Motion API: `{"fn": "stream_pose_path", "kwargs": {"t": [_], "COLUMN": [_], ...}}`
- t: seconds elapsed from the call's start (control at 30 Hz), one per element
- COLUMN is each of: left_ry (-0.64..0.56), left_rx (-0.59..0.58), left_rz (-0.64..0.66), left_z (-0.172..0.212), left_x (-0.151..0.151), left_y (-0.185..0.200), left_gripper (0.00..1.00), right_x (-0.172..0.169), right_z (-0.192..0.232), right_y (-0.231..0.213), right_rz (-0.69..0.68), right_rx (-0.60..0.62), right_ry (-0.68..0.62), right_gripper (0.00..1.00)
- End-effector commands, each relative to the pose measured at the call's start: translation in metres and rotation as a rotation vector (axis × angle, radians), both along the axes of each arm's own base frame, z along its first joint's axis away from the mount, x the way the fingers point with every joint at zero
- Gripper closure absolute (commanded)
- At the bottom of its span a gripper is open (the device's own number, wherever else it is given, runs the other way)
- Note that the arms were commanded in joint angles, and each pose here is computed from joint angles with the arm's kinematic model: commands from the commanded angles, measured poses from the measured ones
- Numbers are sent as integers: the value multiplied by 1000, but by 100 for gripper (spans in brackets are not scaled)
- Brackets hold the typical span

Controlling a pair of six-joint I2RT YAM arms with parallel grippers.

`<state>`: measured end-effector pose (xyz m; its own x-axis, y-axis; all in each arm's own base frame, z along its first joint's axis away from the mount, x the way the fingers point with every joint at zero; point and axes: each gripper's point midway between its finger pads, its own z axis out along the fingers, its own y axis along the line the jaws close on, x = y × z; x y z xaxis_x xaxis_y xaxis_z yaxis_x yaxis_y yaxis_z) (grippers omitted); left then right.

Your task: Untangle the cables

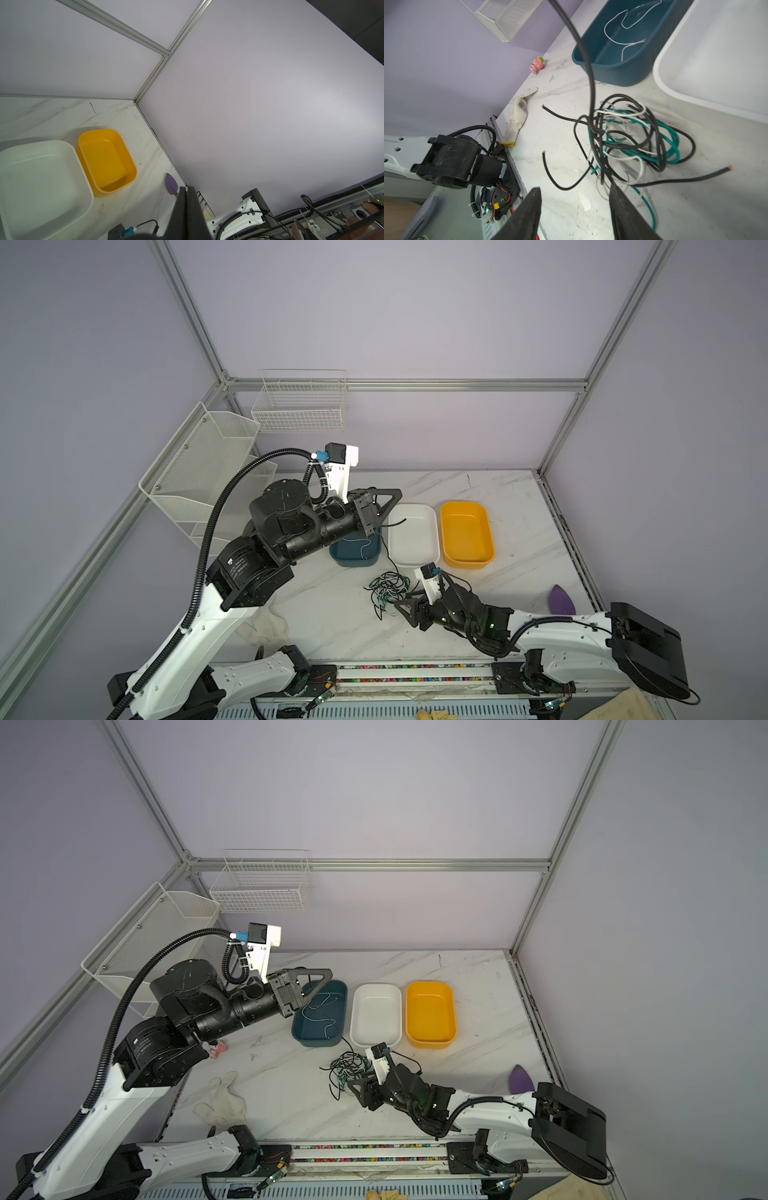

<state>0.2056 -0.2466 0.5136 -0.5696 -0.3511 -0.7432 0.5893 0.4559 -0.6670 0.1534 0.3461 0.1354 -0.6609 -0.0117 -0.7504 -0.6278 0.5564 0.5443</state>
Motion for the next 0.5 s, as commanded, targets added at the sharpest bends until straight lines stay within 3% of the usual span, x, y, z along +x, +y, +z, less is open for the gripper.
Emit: {"fn": "stream_pose_path", "kwargs": {"t": [0.0, 0.3, 0.47], "left_ry": [-120, -182, -232], "left_rx": [-73, -92, -112], "left_rz": [-12, 0, -1], "left_z": [50, 80, 105], "left_x": [-17, -24, -29], "left_y": [13, 23, 27], "left_gripper": [100, 100, 100], "right_x": [10, 26, 24], "right_z": [6, -20, -35], "right_y": [12, 5, -1], "right_rz": [-40, -143, -148], "right_rx": [-7, -76, -90], "right_ry": [-64, -73, -54], "right_gripper": [46, 57, 57]}}
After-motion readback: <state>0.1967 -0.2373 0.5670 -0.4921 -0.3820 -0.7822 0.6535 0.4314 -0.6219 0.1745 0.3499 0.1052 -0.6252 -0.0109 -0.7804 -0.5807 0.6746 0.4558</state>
